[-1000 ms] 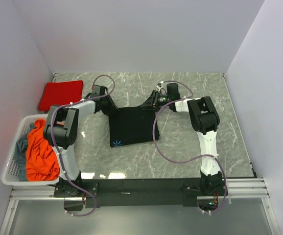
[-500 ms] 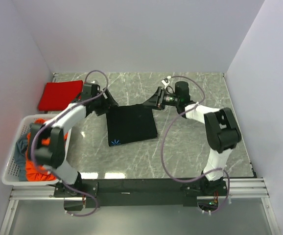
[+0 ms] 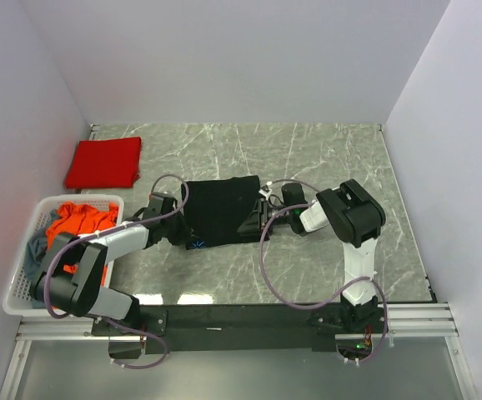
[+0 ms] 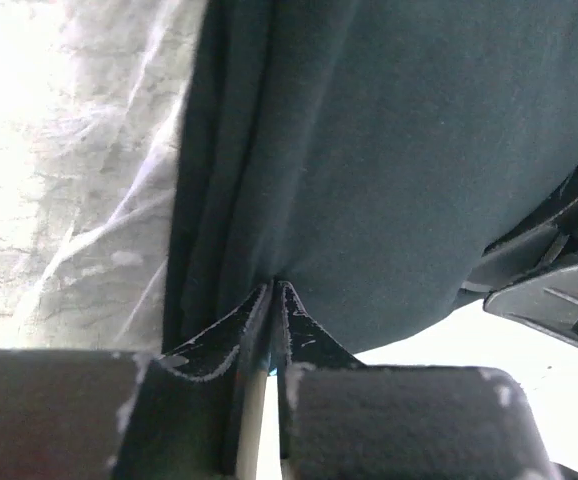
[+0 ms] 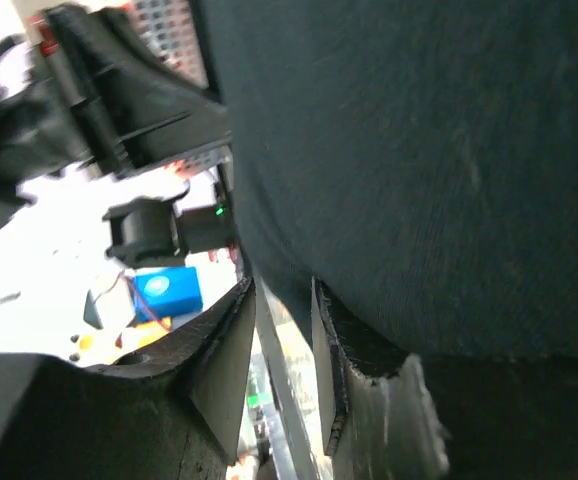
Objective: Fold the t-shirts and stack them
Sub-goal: Fold the tshirt
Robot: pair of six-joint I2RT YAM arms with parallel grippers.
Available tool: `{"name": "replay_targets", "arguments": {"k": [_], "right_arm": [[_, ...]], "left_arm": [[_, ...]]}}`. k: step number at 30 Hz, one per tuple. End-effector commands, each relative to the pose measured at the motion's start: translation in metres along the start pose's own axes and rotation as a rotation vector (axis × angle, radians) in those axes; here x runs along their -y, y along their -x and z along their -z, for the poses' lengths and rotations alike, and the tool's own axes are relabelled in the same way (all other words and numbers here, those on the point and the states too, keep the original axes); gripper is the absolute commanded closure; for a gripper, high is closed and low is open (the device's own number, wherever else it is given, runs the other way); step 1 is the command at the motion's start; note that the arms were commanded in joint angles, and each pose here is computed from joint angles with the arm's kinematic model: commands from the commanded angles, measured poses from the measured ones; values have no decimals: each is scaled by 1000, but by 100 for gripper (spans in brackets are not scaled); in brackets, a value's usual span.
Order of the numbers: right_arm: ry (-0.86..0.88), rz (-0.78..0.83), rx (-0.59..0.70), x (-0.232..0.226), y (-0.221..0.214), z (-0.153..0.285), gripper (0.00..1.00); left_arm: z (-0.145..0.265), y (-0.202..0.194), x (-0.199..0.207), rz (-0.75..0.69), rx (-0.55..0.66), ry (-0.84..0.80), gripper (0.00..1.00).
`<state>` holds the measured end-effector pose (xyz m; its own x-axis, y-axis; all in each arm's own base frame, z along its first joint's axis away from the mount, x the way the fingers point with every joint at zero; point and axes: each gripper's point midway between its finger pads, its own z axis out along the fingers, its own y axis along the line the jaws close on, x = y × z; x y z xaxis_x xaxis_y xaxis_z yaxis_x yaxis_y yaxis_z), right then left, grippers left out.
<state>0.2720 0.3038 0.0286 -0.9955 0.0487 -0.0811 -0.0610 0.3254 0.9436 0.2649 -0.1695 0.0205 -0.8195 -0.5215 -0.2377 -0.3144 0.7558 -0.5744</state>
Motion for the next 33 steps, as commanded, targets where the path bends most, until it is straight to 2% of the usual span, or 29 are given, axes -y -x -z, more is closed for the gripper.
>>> {"name": "replay_targets", "arguments": {"k": [1, 5, 6, 7, 9, 10, 14, 18, 20, 21, 23, 24, 26, 27, 29, 30, 33], "right_arm": [[4, 8, 46, 25, 1, 9, 62], [13, -12, 71, 21, -6, 26, 64], [21, 54, 84, 5, -2, 29, 64], [-6, 36, 76, 3, -6, 32, 64], [4, 133, 99, -27, 2, 36, 64], [-4, 128, 91, -34, 1, 36, 64], [56, 241, 117, -89, 19, 34, 64], [50, 284, 164, -107, 50, 28, 64], [47, 306, 180, -117, 70, 25, 64], [41, 285, 180, -111, 78, 19, 64], [56, 301, 212, -119, 103, 17, 64], [42, 267, 209, -104, 112, 10, 64], [45, 276, 248, -103, 138, 9, 64], [32, 226, 248, -84, 146, 4, 64], [51, 212, 278, -77, 168, 5, 64], [34, 141, 284, -51, 177, 4, 64], [13, 40, 334, -12, 199, 11, 64]], "left_arm": [[-4, -9, -39, 72, 23, 116, 87], [15, -7, -48, 91, 62, 144, 86], [19, -4, -46, 84, 75, 139, 84], [28, 4, -35, 75, 107, 109, 81], [39, 12, -26, 66, 139, 93, 76], [49, 24, -9, 52, 181, 46, 72], [65, 56, 27, 11, 271, -38, 67], [60, 96, 64, -24, 316, -99, 69], [39, 109, 65, -29, 297, -86, 73], [37, 120, 76, -35, 304, -108, 75], [13, 128, 71, -30, 277, -85, 78], [10, 140, 76, -29, 291, -90, 79], [-10, 144, 65, -22, 271, -53, 80], [-14, 150, 63, -17, 275, -46, 80], [-25, 156, 47, 8, 269, -11, 80], [-27, 157, 35, 29, 268, 6, 81], [-38, 150, 9, 85, 233, 47, 81]]}}
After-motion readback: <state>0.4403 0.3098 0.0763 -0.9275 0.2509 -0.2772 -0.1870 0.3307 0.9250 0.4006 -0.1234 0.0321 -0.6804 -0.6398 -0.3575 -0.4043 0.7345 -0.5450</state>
